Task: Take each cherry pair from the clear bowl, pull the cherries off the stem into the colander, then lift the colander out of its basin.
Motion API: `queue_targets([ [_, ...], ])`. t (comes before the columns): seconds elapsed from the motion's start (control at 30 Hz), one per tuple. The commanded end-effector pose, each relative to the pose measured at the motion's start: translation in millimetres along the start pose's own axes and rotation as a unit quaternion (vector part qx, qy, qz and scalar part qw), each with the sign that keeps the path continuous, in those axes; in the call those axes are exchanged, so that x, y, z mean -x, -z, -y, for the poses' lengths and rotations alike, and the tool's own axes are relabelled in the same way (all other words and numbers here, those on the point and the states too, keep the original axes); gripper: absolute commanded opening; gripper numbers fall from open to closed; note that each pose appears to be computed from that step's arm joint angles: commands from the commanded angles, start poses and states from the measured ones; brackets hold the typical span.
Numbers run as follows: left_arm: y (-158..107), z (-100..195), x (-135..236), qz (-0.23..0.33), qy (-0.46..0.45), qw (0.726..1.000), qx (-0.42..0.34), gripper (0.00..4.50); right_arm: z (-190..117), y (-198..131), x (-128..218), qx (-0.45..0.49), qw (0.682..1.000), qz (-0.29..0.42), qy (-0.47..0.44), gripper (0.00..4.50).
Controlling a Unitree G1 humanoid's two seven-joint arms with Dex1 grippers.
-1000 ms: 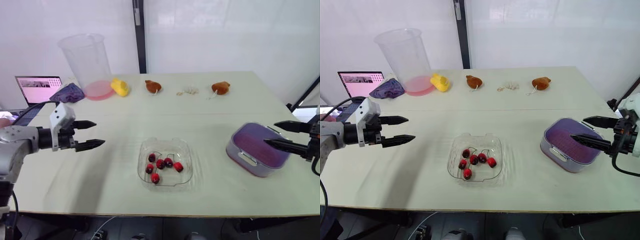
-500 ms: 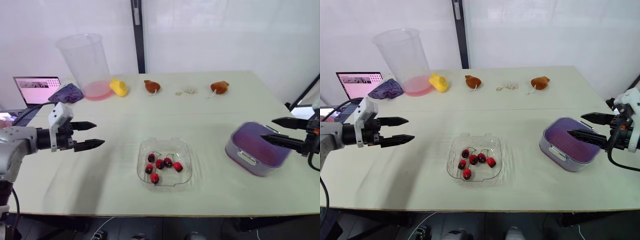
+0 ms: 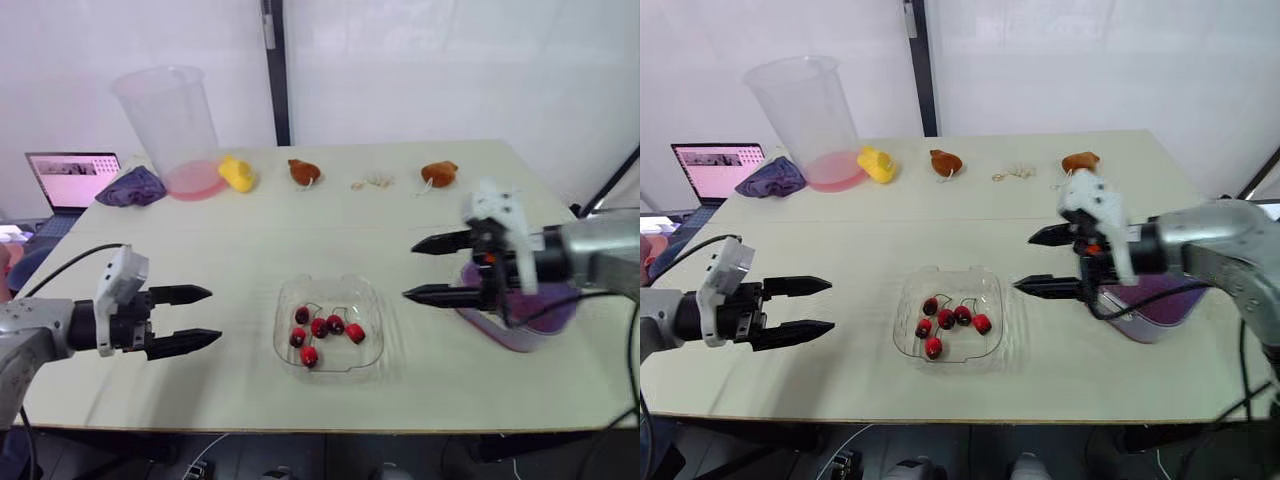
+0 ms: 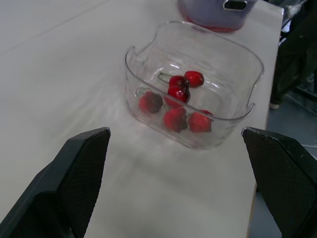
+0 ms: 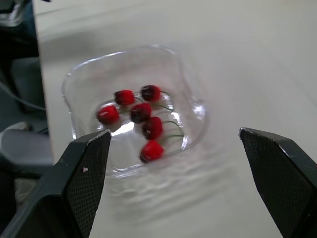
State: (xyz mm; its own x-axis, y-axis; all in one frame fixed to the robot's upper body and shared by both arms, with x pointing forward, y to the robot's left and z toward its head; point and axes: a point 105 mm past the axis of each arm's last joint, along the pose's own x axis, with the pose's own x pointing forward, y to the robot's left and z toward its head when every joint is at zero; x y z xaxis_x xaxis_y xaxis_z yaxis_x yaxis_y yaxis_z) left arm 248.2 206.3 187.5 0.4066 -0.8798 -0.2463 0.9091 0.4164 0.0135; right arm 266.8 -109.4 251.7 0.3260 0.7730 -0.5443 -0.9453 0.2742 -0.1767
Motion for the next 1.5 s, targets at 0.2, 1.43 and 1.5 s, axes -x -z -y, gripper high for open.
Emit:
queue_targets([
  [0.2, -5, 1, -5, -0.003, 0.003, 1.000, -0.030, 4.50, 5, -1, -59, 0.032, 0.991, -0.128, -0.013, 4.41],
  [1.43, -2, 22, -16, 0.026, -0.002, 0.999, -0.019, 4.50, 2, 54, -123, 0.129, 0.943, -0.304, -0.026, 0.64],
  [1.5, -3, 21, -15, 0.026, -0.004, 0.999, -0.020, 4.50, 2, 51, -123, 0.130, 0.945, -0.299, -0.024, 0.64],
])
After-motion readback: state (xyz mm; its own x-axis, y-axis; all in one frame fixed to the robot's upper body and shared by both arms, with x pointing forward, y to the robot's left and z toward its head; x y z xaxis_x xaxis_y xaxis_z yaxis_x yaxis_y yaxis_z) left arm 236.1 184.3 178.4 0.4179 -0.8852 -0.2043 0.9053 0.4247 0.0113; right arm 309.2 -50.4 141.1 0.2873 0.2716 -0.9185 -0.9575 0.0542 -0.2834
